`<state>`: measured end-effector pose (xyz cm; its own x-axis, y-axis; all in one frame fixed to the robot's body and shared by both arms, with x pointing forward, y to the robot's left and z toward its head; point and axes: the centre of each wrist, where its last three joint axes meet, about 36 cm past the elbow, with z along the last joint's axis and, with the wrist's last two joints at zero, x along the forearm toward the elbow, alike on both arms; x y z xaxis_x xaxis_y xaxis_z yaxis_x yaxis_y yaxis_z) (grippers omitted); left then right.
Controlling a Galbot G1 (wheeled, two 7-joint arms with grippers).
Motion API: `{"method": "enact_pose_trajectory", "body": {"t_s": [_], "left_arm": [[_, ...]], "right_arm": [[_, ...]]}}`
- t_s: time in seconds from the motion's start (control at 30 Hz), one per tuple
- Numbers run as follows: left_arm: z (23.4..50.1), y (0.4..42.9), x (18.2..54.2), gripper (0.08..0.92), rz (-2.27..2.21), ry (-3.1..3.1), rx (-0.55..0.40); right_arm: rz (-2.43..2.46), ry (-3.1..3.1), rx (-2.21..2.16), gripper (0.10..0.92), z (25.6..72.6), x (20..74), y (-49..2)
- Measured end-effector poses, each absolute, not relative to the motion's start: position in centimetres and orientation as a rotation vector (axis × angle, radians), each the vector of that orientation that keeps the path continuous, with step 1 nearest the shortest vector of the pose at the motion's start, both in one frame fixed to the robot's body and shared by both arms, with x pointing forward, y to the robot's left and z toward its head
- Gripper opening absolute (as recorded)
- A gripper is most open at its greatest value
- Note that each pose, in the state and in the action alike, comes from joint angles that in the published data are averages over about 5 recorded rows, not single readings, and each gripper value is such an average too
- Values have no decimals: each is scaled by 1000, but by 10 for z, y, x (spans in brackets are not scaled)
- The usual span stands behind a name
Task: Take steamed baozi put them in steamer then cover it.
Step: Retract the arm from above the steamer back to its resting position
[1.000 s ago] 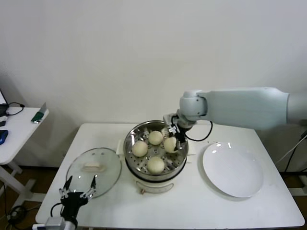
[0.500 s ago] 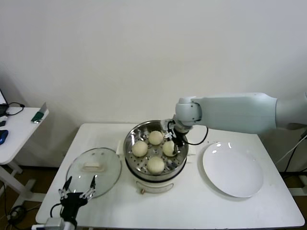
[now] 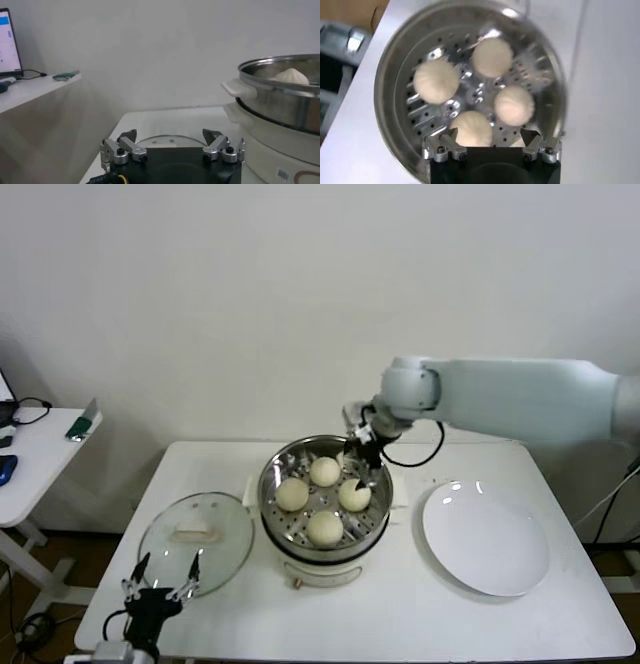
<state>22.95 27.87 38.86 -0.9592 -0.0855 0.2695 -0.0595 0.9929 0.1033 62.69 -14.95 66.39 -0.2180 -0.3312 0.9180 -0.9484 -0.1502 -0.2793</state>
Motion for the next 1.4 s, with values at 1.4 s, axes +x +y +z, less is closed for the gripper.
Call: {"method": "enact_pose_trajectory", "body": {"t_s": [1.4], "left_arm": [[363,288,246,823,-528,-2963,157]], "right_arm": [[206,-3053,359,823,376,378,-412]]}}
